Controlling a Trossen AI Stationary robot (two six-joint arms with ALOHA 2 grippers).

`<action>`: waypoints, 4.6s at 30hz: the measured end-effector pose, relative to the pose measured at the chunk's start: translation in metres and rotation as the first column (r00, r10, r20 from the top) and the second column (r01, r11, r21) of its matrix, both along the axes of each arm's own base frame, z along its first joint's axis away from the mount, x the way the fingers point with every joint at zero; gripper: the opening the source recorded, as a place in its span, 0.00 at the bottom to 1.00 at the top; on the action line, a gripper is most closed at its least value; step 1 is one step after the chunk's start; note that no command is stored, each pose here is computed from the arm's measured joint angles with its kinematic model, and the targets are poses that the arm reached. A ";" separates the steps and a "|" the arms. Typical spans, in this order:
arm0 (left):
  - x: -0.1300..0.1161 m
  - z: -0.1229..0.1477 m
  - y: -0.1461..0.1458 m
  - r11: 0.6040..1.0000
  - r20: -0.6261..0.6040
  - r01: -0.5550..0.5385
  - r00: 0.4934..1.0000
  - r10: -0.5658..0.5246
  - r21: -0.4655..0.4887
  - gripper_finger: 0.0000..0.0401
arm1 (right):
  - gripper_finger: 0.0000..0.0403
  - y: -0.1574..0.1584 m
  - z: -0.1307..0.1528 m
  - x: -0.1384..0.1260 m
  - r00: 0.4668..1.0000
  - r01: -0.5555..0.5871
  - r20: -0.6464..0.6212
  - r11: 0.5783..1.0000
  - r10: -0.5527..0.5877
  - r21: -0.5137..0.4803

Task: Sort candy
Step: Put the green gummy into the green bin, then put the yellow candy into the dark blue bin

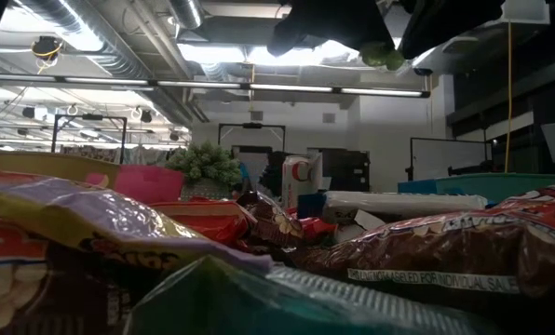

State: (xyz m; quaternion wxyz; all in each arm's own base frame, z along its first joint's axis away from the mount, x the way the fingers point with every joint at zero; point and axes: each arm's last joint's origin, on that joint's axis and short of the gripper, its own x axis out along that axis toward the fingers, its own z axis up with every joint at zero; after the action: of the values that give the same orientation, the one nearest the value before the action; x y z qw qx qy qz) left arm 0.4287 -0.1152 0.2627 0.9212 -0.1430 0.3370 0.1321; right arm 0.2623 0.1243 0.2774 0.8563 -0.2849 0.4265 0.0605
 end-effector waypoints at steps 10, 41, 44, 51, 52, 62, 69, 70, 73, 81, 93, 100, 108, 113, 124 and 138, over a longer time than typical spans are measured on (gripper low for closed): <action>0.002 -0.001 0.010 0.998 -0.026 0.034 0.999 -0.036 -0.058 0.16 | 0.02 0.000 -0.001 -0.001 1.000 -0.017 -0.020 1.000 0.017 0.019; -0.086 -0.045 -0.016 0.969 -0.526 0.145 0.850 -0.018 0.201 0.23 | 0.01 0.025 -0.029 -0.071 0.740 0.400 -0.653 0.885 -0.161 0.236; -0.096 -0.044 -0.014 0.965 -0.516 0.132 0.856 0.006 0.229 0.23 | 0.01 0.031 -0.034 -0.079 0.714 0.432 -0.673 0.878 -0.194 0.206; -0.106 -0.050 -0.013 0.978 -0.434 0.062 0.900 0.032 0.201 0.23 | 0.01 0.035 -0.048 -0.094 0.650 0.508 -0.711 0.850 -0.270 0.141; -0.104 -0.050 -0.014 0.980 -0.414 0.057 0.910 0.029 0.193 0.23 | 0.01 0.034 -0.049 -0.094 0.645 0.517 -0.711 0.844 -0.279 0.139; -0.092 -0.046 -0.016 0.988 -0.305 0.030 0.952 0.017 0.149 0.23 | 0.01 0.034 -0.049 -0.093 0.651 0.502 -0.711 0.854 -0.266 0.139; -0.092 -0.047 -0.016 0.988 -0.305 0.030 0.952 0.017 0.148 0.23 | 0.01 0.034 -0.049 -0.093 0.657 0.500 -0.703 0.856 -0.272 0.136; -0.092 -0.047 -0.016 0.988 -0.305 0.030 0.952 0.017 0.149 0.23 | 0.01 0.034 -0.049 -0.093 0.657 0.499 -0.703 0.856 -0.272 0.136; -0.092 -0.047 -0.017 0.988 -0.305 0.030 0.952 0.017 0.149 0.23 | 0.04 0.033 -0.050 -0.093 0.663 0.497 -0.695 0.858 -0.277 0.132; -0.092 -0.047 -0.017 0.988 -0.305 0.029 0.952 0.018 0.150 0.23 | 0.29 0.033 -0.050 -0.092 0.676 0.494 -0.678 0.861 -0.290 0.124; -0.092 -0.047 -0.016 0.988 -0.305 0.030 0.952 0.018 0.151 0.23 | 0.44 0.033 -0.049 -0.092 0.698 0.419 -0.679 0.899 -0.229 0.128; -0.092 -0.047 -0.016 0.988 -0.305 0.030 0.952 0.018 0.151 0.23 | 0.44 0.029 -0.036 -0.081 0.744 0.324 -0.655 0.929 -0.133 0.180; -0.092 -0.047 -0.016 0.988 -0.305 0.030 0.952 0.018 0.151 0.23 | 0.44 0.009 -0.021 -0.052 0.808 0.328 -0.574 0.911 -0.135 0.248; -0.092 -0.047 -0.017 0.988 -0.301 0.029 0.954 0.018 0.150 0.23 | 0.44 0.002 -0.018 -0.028 0.900 0.254 -0.426 0.906 -0.093 0.339; -0.088 -0.045 -0.018 0.991 -0.264 0.023 0.964 0.013 0.134 0.23 | 0.44 0.008 -0.018 -0.003 0.970 0.103 -0.245 0.901 0.004 0.421; -0.088 -0.045 -0.018 0.991 -0.259 0.023 0.966 0.012 0.132 0.23 | 0.44 0.026 -0.065 0.027 0.942 0.006 -0.308 0.907 0.136 0.421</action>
State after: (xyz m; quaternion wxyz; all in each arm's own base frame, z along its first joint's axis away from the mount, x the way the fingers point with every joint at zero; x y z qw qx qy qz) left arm 0.3408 -0.1335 0.2182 0.8771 -0.0614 0.4451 0.1696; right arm 0.2893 0.1503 0.2120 0.8110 -0.0963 0.5311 0.2256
